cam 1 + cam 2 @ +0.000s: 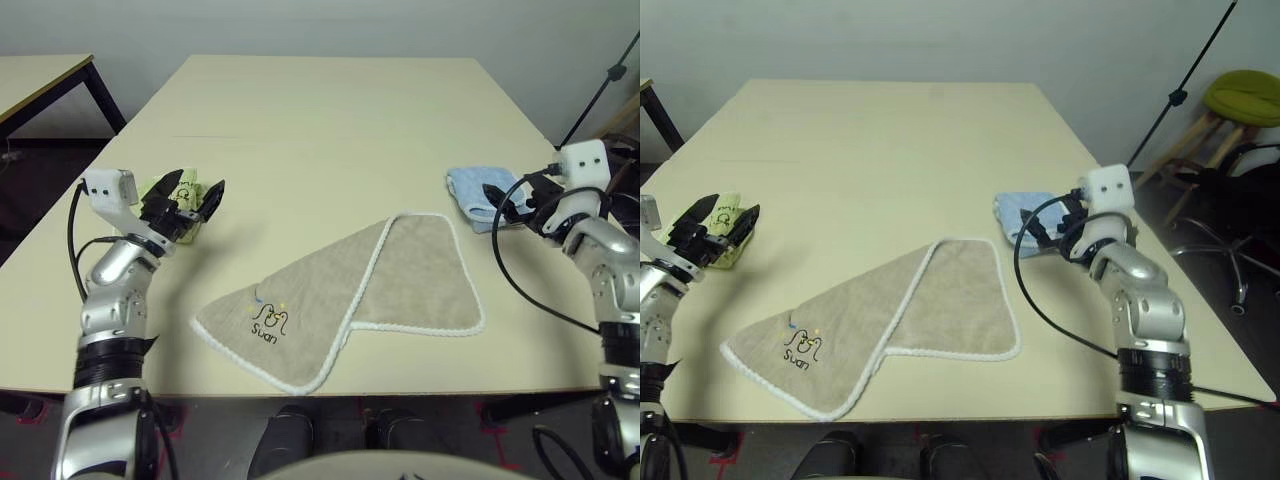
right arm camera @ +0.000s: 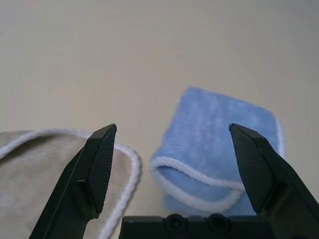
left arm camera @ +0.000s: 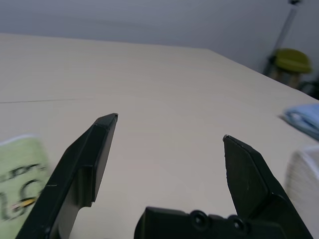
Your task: Fold the towel and set it aside.
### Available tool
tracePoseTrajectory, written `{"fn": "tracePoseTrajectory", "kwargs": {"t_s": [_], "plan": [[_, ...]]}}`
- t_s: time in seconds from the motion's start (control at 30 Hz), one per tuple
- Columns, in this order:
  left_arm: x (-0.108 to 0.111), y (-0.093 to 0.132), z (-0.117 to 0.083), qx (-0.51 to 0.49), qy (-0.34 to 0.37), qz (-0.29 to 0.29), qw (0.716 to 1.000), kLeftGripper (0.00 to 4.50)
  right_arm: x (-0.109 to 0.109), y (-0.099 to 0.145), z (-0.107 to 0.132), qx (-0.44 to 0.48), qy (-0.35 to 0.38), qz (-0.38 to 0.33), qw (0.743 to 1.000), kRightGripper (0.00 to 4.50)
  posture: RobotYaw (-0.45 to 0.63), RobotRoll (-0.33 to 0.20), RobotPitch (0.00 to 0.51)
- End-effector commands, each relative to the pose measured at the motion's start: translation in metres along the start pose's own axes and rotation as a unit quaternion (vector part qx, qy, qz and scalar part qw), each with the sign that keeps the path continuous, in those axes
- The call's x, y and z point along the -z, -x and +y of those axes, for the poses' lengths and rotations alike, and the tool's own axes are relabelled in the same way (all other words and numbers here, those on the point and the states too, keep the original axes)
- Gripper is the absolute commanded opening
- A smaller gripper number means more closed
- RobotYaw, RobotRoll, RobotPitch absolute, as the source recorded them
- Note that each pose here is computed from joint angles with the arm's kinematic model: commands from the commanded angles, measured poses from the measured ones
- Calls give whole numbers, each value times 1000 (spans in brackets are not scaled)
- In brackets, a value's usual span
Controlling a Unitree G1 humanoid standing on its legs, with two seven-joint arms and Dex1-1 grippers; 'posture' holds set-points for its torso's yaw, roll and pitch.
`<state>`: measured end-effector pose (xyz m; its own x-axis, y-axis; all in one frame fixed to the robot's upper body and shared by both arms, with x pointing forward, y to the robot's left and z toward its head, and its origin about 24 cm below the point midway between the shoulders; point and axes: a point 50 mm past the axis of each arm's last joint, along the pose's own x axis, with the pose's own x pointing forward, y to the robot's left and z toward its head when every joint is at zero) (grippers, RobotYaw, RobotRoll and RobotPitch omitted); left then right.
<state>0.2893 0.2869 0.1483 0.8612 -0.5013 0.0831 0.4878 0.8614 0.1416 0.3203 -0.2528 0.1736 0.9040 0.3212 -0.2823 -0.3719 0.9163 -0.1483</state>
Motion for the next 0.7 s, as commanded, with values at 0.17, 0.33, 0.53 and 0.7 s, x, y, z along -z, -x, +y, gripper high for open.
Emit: {"fn": "tracePoseTrajectory", "kwargs": {"t_s": [0.17, 0.33, 0.53, 0.7], "plan": [[-7, -4, -27, 185, 52, 49, 980, 4446, -9, -24, 4, -17, 15, 179, 984, 4500, 149, 0, 20], [-9, -6, -44, 270, 65, 75, 958, 4446, -13, -39, 10, -52, -64, 249, 965, 4500, 174, 0, 11], [-11, -7, -57, 308, 74, 81, 945, 4446, -1, -52, 11, -63, -77, 288, 952, 4500, 186, 0, 2], [-10, -7, -65, 317, 79, 83, 942, 4446, 21, -58, 7, -46, -78, 316, 944, 4500, 191, 0, 0]]}}
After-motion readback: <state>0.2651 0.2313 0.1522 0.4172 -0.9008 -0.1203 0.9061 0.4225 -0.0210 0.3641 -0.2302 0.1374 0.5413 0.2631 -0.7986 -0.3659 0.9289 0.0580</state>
